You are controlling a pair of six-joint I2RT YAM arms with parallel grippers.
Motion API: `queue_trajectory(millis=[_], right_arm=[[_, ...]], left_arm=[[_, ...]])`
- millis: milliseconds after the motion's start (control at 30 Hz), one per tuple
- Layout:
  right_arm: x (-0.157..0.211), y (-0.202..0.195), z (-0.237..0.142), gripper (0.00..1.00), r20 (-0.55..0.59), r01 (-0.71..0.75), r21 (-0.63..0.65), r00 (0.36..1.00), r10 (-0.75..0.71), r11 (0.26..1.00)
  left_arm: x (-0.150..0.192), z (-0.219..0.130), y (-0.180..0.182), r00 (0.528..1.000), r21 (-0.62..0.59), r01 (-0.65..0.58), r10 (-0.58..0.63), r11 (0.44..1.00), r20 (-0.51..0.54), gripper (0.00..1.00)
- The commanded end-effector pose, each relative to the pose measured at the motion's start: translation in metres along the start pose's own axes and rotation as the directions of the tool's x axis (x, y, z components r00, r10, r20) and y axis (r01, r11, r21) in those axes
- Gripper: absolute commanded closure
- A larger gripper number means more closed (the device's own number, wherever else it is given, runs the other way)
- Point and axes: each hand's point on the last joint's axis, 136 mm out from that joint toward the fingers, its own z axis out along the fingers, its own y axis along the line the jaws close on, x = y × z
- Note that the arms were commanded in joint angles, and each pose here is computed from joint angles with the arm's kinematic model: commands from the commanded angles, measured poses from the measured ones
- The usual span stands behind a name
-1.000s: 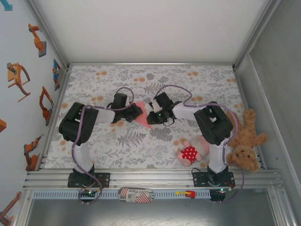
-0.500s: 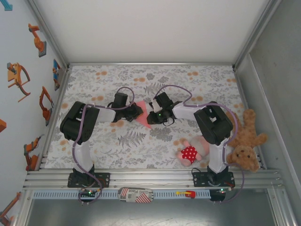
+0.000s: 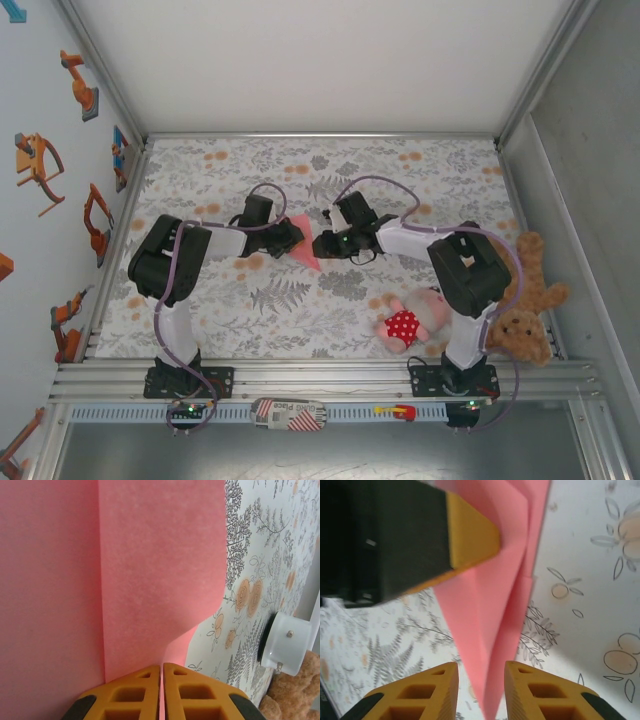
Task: Fold a paper plane with a square sheet of paper (pick it up from the middle)
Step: Fourth fold the wing at the center of the table.
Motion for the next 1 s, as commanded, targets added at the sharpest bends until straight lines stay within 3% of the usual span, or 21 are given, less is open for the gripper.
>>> queue_trajectory(millis=[0, 400, 967], right_arm=[[-0.007, 0.008, -0.01, 0.72, 0.045, 0.012, -0.022, 0.999, -0.011, 1.0], [0.0, 0.02, 0.023, 0.93, -0.052, 0.031, -0.062, 0.998, -0.035, 0.998], [0.017, -0.006, 0.042, 0.96, -0.141, -0.008, 0.035, 0.99, 0.012, 0.999]], left_arm=[[0.013, 0.007, 0.04, 0.998, -0.142, 0.044, -0.05, 0.989, -0.043, 0.88], [0.019, 0.009, 0.049, 0.995, -0.185, 0.064, -0.078, 0.981, -0.068, 0.88], [0.021, 0.008, 0.055, 0.992, -0.228, 0.08, -0.101, 0.97, -0.082, 0.88]])
